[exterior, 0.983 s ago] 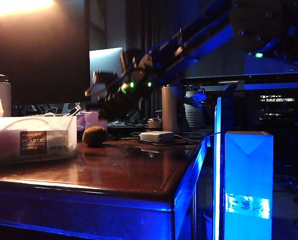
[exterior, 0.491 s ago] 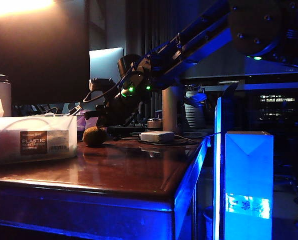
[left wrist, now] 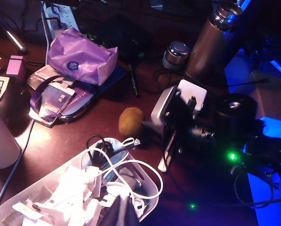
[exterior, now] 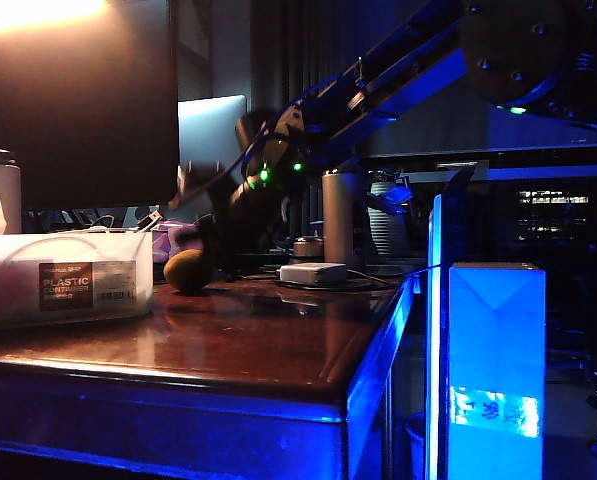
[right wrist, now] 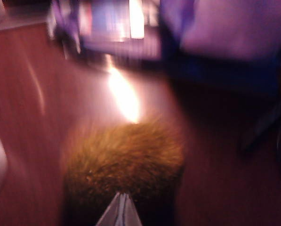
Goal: Pick up the kiwi and place it into the translucent box.
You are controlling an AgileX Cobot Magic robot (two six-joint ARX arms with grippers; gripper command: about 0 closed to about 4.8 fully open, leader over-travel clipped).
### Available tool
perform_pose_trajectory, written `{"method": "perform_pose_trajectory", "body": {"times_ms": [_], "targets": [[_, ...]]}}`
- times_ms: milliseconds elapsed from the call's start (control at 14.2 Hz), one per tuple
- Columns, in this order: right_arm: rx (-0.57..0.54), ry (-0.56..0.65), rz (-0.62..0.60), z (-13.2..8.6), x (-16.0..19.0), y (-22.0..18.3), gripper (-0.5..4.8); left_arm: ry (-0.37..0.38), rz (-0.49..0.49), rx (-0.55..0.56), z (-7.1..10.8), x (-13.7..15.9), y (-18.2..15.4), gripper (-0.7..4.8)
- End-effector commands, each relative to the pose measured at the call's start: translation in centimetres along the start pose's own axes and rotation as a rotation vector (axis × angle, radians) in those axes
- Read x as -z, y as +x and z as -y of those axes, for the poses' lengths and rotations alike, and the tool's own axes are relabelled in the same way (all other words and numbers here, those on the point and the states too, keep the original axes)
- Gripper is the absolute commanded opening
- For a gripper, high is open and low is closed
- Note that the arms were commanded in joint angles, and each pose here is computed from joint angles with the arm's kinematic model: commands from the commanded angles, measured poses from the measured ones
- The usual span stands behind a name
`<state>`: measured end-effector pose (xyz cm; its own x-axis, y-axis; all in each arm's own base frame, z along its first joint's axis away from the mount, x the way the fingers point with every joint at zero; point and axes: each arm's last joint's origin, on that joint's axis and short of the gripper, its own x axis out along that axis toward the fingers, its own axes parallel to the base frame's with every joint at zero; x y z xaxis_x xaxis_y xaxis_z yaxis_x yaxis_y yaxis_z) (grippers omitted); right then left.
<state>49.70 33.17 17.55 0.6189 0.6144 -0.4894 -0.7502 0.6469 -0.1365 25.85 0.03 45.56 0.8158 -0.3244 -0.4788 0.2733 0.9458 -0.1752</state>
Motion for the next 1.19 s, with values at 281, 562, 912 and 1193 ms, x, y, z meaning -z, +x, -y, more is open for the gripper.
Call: {"method": "perform_pose_trajectory", "body": {"times_ms": [281,562,912,1193], "targets": [[0.099,-0.096,0.008,0.6,-3.9,-3.8,-0.01,0.011,0.014,0.004,0.1,-0.2,-0.2,-0.03],[0.091,-0.093,0.235,1.2,-5.0,-3.1,-0.01,0.011,0.013,0.005,0.1,-0.2,-0.2,-0.03],[0.037,-0.076,0.275,0.6,-1.4,0.6,-0.01,0.011,0.005,0.005,0.1,-0.1,-0.2,-0.03],[0.024,-0.075,0.305,0.5,-0.6,1.5,-0.01,0.01,0.001,0.005,0.1,0.0,-0.2,-0.03]]}}
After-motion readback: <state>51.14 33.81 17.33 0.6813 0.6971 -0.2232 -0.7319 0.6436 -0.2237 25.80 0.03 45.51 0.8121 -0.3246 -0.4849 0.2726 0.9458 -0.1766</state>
